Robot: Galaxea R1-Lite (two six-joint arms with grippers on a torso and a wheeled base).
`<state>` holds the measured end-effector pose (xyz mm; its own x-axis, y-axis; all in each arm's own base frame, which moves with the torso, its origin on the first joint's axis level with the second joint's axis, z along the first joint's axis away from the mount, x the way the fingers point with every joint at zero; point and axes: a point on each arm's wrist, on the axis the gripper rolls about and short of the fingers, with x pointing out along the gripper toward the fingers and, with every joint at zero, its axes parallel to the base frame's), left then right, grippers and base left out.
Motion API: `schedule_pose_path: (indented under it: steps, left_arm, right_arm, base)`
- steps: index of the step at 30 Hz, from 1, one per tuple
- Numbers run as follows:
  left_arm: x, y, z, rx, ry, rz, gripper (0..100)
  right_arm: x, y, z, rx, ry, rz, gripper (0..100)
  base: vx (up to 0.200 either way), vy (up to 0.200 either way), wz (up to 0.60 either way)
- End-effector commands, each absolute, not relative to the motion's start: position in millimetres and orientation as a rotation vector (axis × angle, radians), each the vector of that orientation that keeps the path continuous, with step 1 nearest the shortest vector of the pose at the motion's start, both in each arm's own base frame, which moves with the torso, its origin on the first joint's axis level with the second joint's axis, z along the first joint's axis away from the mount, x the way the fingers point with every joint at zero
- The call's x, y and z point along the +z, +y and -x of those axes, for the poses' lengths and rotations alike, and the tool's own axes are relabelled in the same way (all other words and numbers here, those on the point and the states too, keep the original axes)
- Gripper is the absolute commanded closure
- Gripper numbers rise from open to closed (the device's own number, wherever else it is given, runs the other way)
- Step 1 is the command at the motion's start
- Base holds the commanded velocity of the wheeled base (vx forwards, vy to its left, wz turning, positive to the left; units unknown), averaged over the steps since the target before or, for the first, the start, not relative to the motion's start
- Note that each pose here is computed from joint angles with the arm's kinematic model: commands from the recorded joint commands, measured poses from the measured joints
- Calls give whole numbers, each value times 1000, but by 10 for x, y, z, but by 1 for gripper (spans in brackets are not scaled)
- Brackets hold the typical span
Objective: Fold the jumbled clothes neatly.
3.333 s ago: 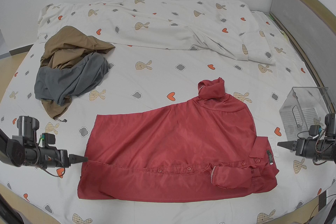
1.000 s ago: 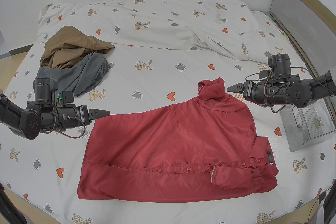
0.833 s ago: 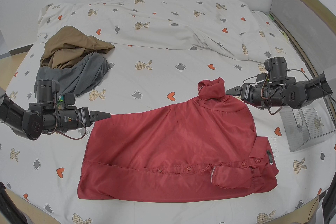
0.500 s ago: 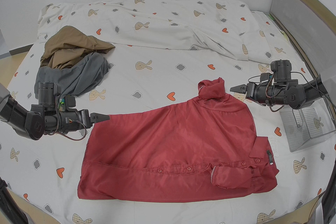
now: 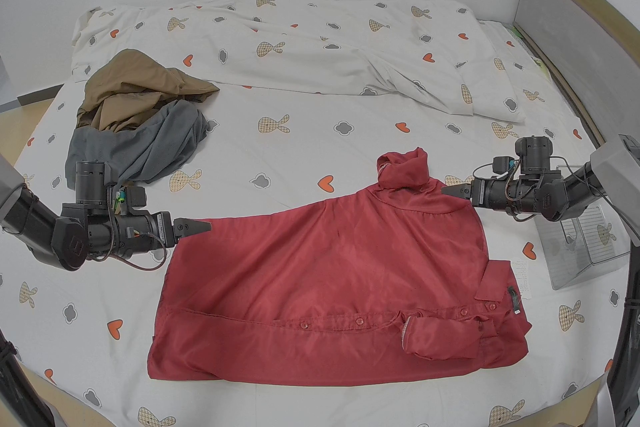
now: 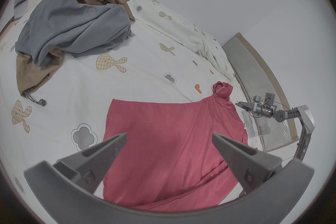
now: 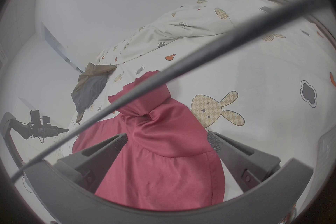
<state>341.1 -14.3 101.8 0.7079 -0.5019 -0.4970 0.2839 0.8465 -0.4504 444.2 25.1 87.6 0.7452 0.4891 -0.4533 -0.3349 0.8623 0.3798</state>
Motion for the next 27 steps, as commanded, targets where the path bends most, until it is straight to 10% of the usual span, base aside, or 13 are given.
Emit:
schedule_pose_path:
  steps: [1, 26, 27]
  left_arm:
    - [975, -138, -3425, -444, 660, 360, 0]
    - [897, -122, -3464, -439, 665, 362, 0]
    - [885, -117, -3471, -437, 668, 363, 0]
  right_arm:
    - [763, 243, -4517, 453, 583, -287, 0]
    - [523, 161, -4580, 449, 612, -244, 0]
    - [523, 168, -4579, 450, 613, -244, 100]
  base:
    - [0, 0, 0]
    - [0, 0, 0]
    - [0, 0, 0]
